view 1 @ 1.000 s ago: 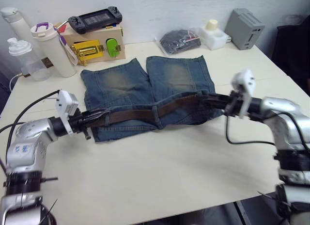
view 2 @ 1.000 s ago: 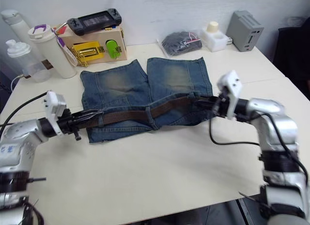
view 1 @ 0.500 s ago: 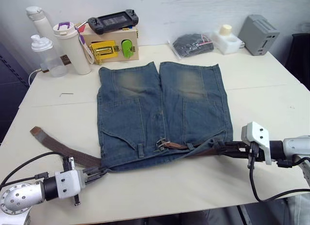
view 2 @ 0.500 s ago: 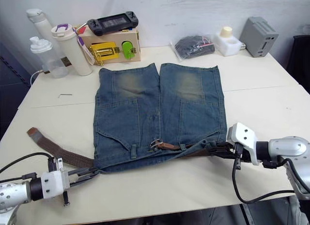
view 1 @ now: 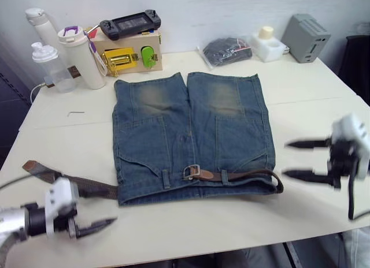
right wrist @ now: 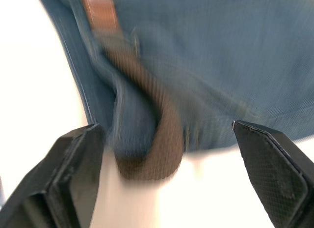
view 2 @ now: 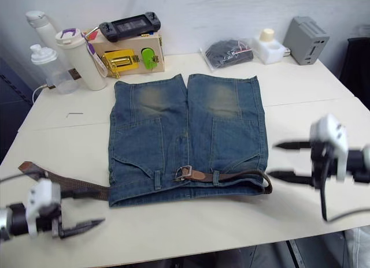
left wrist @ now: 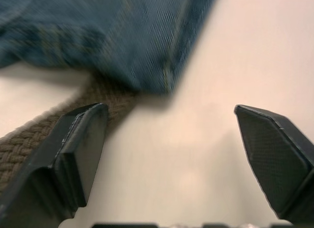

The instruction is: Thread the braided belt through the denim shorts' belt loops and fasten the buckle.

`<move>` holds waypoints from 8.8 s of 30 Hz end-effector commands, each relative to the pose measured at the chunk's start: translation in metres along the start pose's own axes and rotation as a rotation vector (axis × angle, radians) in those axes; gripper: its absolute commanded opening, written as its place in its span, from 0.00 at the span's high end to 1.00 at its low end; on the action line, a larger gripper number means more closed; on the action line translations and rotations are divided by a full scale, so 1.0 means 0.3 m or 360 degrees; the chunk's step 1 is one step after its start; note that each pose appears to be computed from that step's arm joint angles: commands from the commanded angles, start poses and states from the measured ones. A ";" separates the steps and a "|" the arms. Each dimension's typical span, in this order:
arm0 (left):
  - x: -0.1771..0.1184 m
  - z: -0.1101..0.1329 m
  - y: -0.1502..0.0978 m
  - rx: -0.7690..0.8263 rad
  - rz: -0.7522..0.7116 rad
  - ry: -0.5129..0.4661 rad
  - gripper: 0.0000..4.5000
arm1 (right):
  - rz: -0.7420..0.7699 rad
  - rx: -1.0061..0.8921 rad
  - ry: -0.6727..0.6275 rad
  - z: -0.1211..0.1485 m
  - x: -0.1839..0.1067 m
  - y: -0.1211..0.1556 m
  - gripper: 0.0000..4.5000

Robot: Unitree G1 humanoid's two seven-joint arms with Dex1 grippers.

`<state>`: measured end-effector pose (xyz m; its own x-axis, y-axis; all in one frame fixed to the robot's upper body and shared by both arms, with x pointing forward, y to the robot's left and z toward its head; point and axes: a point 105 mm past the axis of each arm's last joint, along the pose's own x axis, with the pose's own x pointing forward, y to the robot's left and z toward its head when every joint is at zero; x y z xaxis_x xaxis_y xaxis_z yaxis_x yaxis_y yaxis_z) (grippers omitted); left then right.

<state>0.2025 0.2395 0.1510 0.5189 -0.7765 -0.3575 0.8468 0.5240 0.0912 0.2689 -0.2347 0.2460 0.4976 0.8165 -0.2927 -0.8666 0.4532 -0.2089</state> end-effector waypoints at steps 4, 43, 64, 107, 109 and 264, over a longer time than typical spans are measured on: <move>0.020 0.264 0.191 -0.0200 0.0353 -0.0598 0.01 | -0.0501 0.0022 -0.0296 0.101 0.110 -0.200 0.00; 0.393 0.124 0.332 -0.0143 0.0335 -0.0296 0.01 | -0.0879 0.0024 0.0554 -0.261 0.184 -0.273 0.00; 0.539 -0.052 0.297 0.0041 0.0164 0.0174 0.65 | -0.0698 0.0052 0.0890 -0.380 0.330 -0.223 1.00; 0.485 0.163 0.373 0.0183 0.0566 -0.0220 0.30 | -0.1243 -0.0124 0.0448 -0.202 0.346 -0.416 0.21; 0.410 0.239 0.371 0.0172 0.0642 -0.0370 0.13 | -0.1186 -0.0086 0.0262 -0.123 0.317 -0.390 0.01; 0.499 -0.085 0.054 0.1188 0.0467 0.0426 0.95 | 0.0838 -0.2160 0.0844 -0.045 0.611 0.100 0.00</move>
<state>0.2926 0.1256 0.1116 0.7829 -0.5492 -0.2924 0.4919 0.2585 0.8314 0.3355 -0.0690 0.1792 0.3675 0.4467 -0.8158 -0.3569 -0.7422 -0.5672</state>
